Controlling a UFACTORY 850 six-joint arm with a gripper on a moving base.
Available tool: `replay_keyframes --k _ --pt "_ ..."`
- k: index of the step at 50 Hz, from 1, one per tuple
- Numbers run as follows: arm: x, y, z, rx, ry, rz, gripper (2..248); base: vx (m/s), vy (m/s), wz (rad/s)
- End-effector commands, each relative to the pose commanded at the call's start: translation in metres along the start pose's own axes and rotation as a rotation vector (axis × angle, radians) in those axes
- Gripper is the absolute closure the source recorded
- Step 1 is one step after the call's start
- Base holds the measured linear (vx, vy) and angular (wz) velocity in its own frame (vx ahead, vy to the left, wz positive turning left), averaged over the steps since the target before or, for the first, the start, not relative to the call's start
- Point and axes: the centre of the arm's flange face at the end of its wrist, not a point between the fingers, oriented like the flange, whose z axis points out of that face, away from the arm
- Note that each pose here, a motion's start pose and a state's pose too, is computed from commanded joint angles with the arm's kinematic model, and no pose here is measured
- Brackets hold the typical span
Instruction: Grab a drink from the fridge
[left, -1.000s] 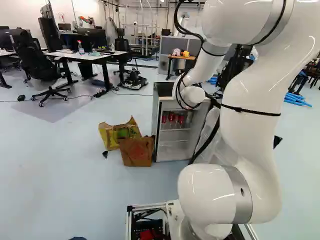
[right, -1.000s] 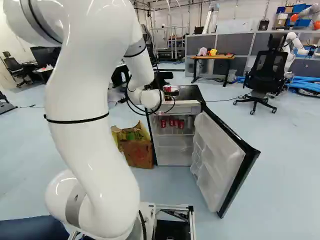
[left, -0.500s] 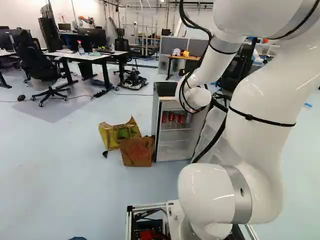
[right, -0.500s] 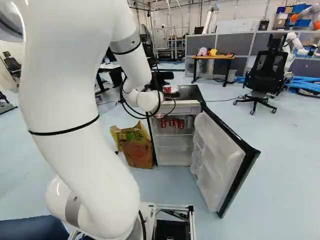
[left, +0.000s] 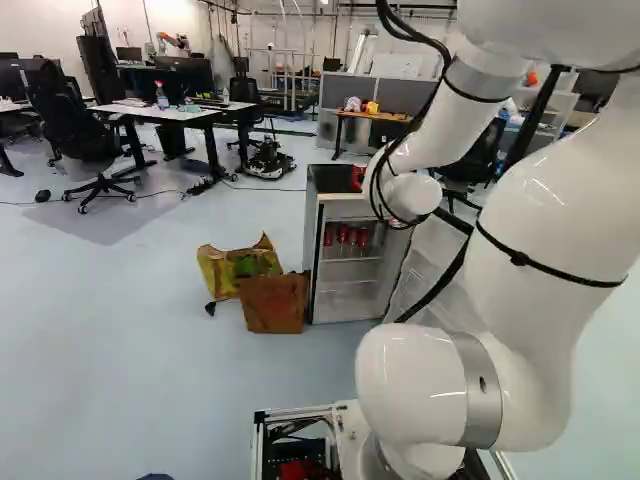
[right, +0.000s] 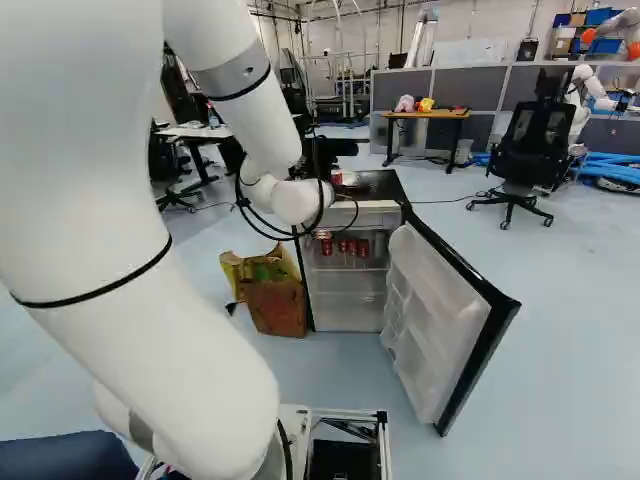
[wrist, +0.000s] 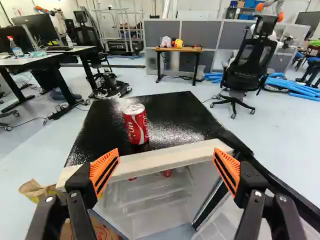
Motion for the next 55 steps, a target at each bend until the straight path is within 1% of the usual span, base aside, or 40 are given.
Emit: replay_keyframes --k 35,55 --pt "0.007 0.047 -0.049 -0.114 -0.064 0.039 3 0.000 0.000 0.000" --pt "0.012 0.074 -0.073 -0.186 -0.097 0.068 3 0.000 0.000 0.000"
